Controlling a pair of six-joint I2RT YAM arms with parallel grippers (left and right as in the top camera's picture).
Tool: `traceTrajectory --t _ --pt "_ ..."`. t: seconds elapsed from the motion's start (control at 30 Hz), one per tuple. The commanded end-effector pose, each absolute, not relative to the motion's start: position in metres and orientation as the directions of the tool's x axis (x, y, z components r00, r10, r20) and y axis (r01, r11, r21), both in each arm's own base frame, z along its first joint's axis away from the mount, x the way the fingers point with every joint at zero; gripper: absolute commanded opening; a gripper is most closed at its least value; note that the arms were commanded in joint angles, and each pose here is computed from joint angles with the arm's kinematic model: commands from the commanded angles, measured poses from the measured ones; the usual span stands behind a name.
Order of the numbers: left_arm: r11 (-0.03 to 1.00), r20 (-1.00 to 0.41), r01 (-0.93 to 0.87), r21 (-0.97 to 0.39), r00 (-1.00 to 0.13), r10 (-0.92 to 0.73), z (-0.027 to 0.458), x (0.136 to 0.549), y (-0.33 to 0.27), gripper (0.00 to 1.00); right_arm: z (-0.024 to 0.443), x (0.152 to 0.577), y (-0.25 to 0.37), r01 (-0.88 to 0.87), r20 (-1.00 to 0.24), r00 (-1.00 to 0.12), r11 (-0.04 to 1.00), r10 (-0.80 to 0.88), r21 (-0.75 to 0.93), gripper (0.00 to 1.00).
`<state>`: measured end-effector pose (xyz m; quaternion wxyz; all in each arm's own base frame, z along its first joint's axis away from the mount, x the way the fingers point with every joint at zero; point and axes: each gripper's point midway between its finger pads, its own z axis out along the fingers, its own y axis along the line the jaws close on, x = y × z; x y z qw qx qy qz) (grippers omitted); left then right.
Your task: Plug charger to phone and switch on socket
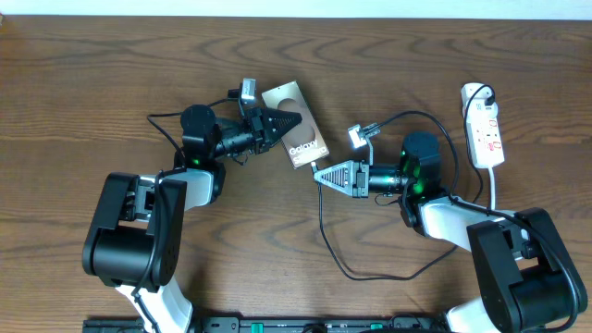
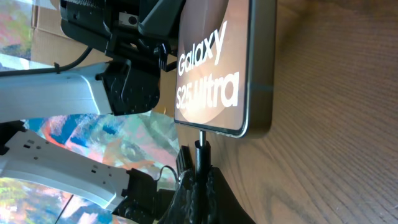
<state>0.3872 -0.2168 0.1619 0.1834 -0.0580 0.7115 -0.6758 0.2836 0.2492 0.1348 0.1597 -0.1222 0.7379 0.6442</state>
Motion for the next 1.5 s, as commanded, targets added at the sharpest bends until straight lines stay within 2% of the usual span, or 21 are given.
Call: traceTrajectory --t 0.0,0.3,1.47 --pt "0.069 -0.222 0.211 -0.975 -0.924 -0.311 0.175 0.386 -0.22 0.08 0.138 0.288 0.252 -0.393 -0.4 -0.916 0.139 0.031 0.909 0.01" --pt "0.067 -0.223 0.212 -0.975 -0.926 -0.304 0.175 0.385 -0.22 0.07 0.137 0.29 0.251 -0.391 -0.401 -0.915 0.149 0.042 0.908 0.01" --pt "0.028 -0.26 0.258 -0.966 -0.959 -0.113 0.176 0.352 -0.228 0.07 0.137 0.289 0.251 -0.361 -0.37 -0.928 0.144 0.042 0.921 0.01"
